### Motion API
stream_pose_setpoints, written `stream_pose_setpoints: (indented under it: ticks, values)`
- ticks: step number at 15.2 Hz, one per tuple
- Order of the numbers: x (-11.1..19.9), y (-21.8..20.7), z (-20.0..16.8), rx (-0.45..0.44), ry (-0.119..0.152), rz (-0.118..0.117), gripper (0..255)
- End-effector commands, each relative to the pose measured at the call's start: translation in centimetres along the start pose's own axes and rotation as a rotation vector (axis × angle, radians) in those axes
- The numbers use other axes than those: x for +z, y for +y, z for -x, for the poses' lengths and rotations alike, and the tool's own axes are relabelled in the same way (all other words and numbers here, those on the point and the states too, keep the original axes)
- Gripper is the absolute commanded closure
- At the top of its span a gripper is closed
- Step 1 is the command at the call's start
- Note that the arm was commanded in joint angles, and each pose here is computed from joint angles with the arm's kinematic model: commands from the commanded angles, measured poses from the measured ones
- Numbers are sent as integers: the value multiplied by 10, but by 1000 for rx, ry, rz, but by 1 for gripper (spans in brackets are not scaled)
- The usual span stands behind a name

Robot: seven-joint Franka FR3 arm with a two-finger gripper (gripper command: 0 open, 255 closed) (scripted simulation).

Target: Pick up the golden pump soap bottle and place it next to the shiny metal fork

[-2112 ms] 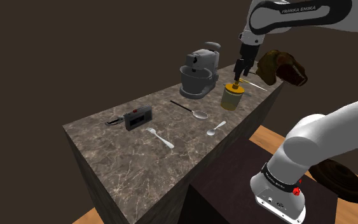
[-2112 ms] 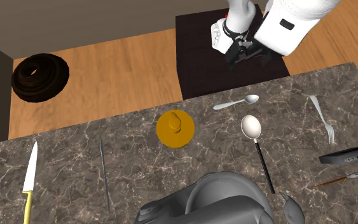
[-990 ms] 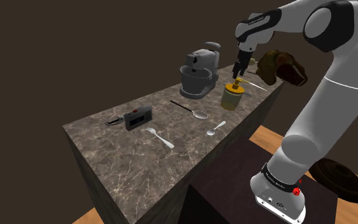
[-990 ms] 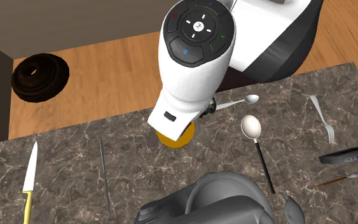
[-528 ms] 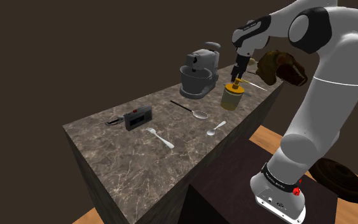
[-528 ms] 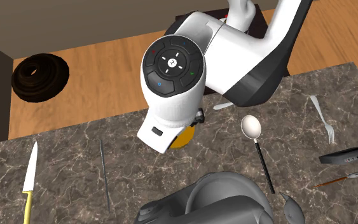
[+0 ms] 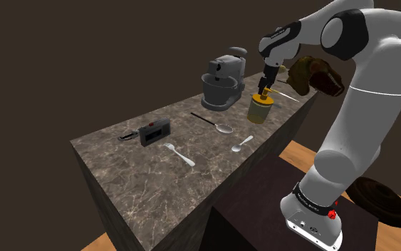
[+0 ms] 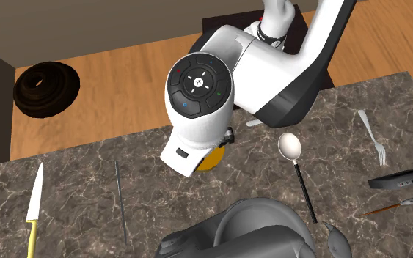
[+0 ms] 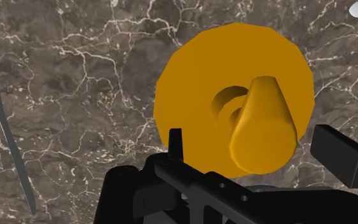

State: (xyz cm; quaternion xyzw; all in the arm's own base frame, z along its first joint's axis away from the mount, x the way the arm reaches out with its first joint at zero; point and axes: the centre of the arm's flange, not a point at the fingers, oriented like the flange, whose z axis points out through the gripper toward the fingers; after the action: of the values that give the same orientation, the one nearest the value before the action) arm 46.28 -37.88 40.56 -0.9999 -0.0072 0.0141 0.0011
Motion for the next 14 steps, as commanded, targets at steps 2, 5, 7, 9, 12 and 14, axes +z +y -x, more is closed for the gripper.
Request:
stream_pose_setpoints:
  ticks: [2,5,7,9,12,14]
  values:
    - [0,0,0,0,0,0,0]
    - [0,0,0,0,0,0,255]
    - [0,0,0,0,0,0,255]
    - [0,0,0,0,0,0,255]
    - [0,0,0,0,0,0,255]
    - [-10,0,0,0,0,0,255]
